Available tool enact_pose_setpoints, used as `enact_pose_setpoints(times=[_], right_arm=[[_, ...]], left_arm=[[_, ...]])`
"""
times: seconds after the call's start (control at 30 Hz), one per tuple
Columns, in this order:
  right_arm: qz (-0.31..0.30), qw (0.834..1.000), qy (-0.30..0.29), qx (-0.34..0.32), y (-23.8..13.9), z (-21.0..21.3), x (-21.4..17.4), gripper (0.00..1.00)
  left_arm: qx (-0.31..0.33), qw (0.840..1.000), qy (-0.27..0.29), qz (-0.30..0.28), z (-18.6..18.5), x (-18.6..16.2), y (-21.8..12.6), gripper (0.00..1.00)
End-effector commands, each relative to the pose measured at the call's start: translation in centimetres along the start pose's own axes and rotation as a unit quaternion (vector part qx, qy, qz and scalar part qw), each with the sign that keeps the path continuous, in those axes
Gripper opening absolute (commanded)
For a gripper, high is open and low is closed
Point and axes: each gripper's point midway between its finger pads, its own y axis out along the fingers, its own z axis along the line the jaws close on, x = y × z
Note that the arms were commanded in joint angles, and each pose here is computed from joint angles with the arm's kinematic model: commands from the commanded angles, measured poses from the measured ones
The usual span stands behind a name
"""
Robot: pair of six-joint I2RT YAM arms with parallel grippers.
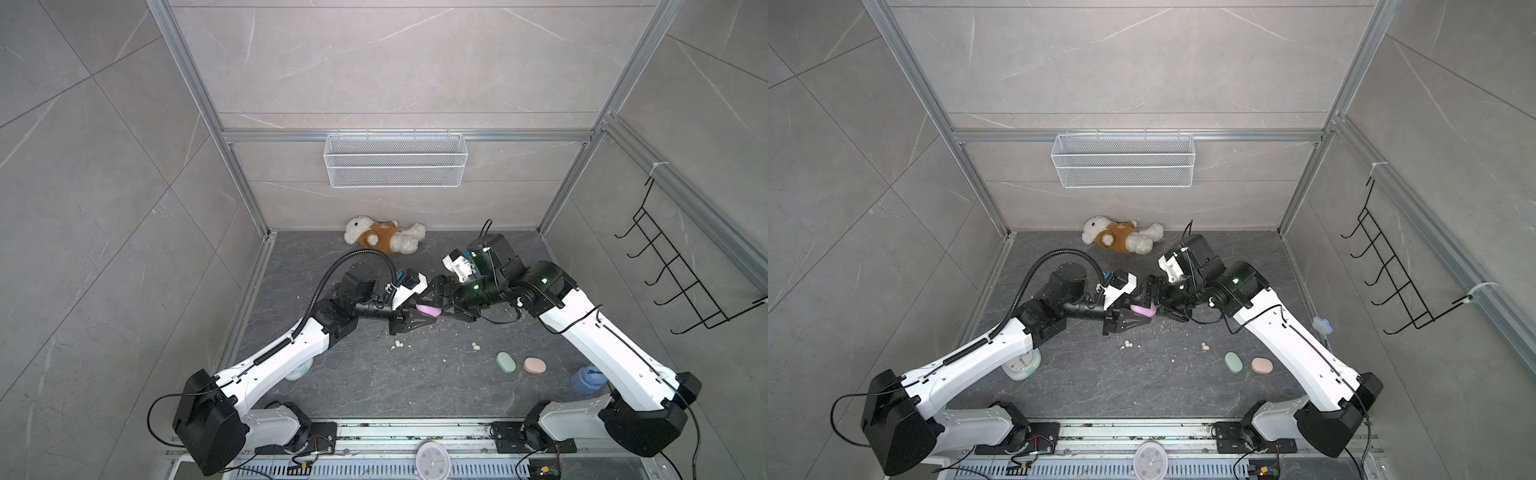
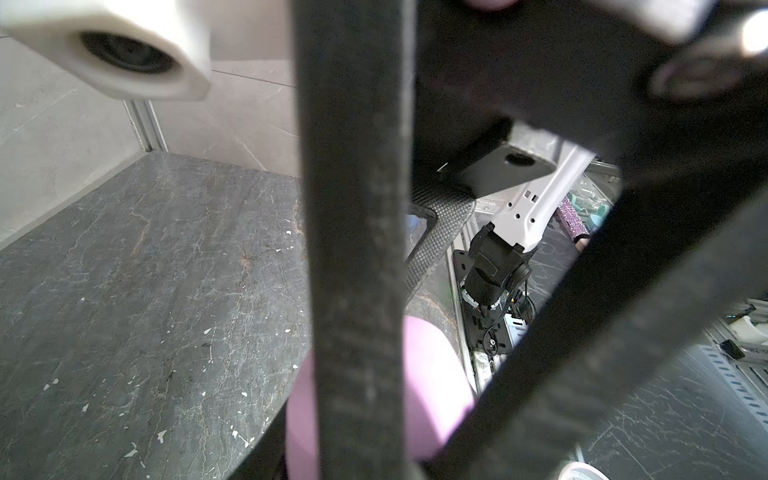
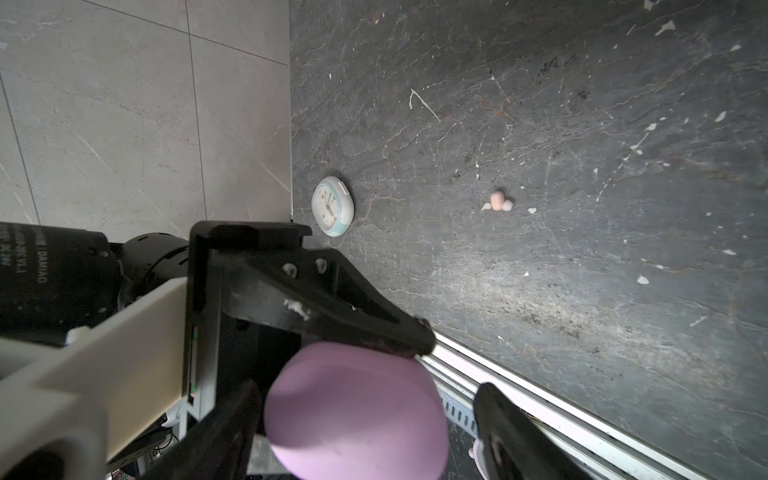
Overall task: Insert the wireless bluetooth earbuds into the charging case
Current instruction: 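Grasp the closed purple case with the right gripper while the left gripper opens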
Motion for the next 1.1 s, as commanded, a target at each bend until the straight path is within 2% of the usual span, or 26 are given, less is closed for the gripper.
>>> enact_pose_setpoints(times=[0.0, 0.43, 0.77, 0.87, 1.07], right_arm=[[0.011, 1.0, 0.01, 0.014, 0.6, 0.3, -0.1, 0.79], [0.024, 0.999, 0.016, 0.017, 1.0, 0.1, -0.5, 0.69], [0.02, 0.999, 0.015, 0.02, 0.8, 0.2, -0.4, 0.57], [0.011, 1.0, 0.018, 0.014, 0.6, -0.1, -0.3, 0.55], [-0.012, 0.999, 0.028, -0.02, 0.2, -2.3, 0.2, 0.54]], left_arm=[[0.002, 0.999, 0.045, -0.021, -0.7, 2.6, -0.7, 0.26], [0.004, 0.999, 0.046, -0.021, -0.7, 2.6, -0.7, 0.26], [0.004, 0.999, 0.044, -0.019, -0.6, 2.5, -0.5, 0.28], [0.007, 0.999, 0.041, -0.019, -0.5, 2.5, -0.5, 0.37], [0.031, 0.999, 0.024, -0.022, 0.0, 2.2, -0.8, 0.75]])
